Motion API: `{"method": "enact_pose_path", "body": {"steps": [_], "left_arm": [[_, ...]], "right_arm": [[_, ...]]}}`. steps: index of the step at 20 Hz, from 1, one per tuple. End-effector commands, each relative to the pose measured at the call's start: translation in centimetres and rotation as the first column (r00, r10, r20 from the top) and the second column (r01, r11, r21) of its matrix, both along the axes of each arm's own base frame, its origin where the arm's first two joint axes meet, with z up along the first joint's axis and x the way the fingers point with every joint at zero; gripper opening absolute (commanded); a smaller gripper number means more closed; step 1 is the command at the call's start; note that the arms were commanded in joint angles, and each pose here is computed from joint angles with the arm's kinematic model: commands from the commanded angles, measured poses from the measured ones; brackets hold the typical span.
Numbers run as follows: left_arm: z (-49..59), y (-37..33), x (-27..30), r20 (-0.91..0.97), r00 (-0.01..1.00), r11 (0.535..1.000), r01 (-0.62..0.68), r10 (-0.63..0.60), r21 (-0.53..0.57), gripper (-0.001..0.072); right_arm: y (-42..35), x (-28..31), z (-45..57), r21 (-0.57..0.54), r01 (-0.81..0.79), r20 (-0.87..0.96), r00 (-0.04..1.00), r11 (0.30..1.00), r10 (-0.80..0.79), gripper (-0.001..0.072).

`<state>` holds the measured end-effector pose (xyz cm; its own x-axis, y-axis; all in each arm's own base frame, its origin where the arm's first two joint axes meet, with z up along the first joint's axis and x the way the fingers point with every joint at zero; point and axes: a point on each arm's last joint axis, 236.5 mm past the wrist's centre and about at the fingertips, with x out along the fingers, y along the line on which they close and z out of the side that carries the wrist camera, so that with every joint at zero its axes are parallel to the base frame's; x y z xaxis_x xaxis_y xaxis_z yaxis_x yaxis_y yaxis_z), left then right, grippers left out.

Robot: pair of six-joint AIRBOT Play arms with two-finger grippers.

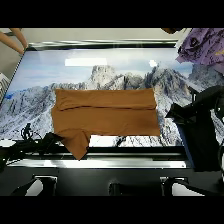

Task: Fold the clothes and pants, and hang the long-sleeved shirts on hangers.

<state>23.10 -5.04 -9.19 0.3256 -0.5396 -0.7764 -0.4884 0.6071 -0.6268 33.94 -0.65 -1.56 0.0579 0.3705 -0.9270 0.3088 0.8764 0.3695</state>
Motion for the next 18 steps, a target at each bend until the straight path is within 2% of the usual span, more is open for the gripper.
{"method": "enact_pose_path", "body": {"steps": [1,5,6,7,8,11,14,18], "left_arm": [[-0.5,-0.2,0.3,0.01,1.0,1.0,0.013,-0.013,-0.001,0.0524],[-1.9,-2.3,-0.5,-0.032,0.995,0.995,0.097,-0.098,-0.022,0.0521],[-2.2,-2.6,-0.6,-0.039,0.993,0.994,0.108,-0.109,-0.021,0.04],[-2.4,-2.8,-0.6,-0.044,0.992,0.993,0.114,-0.114,-0.022,0.0152],[-2.4,-2.8,-0.7,-0.045,0.992,0.993,0.114,-0.114,-0.022,0.002],[-2.3,-2.8,-0.7,-0.046,0.992,0.993,0.115,-0.116,-0.027,0.0017],[-2.1,-3.0,-0.9,-0.05,0.991,0.992,0.123,-0.125,-0.037,0.0017],[-2.0,-3.2,-1.1,-0.053,0.99,0.991,0.129,-0.131,-0.046,0.0017]], "right_arm": [[0.2,-0.4,0.3,0.009,0.005,-0.012,1.0,1.0,-0.005,0.0473],[0.2,-0.3,1.0,0.001,0.006,0.01,1.0,1.0,-0.006,0.0472],[0.2,-0.3,1.2,-0.001,0.005,0.017,1.0,1.0,-0.005,0.0472],[0.0,-0.4,1.5,-0.009,0.003,0.025,1.0,1.0,-0.003,0.0472],[-0.2,-0.5,1.7,-0.025,-0.007,0.035,0.999,1.0,0.008,0.0473],[-3.1,-1.6,1.5,-0.151,-0.05,0.014,0.998,0.987,0.053,0.0473],[-3.6,-2.2,-0.2,-0.103,-0.002,0.008,1.0,0.995,0.002,0.0474],[-1.5,-4.4,-4.3,0.019,0.009,-0.046,0.999,1.0,-0.008,0.0473]]}}
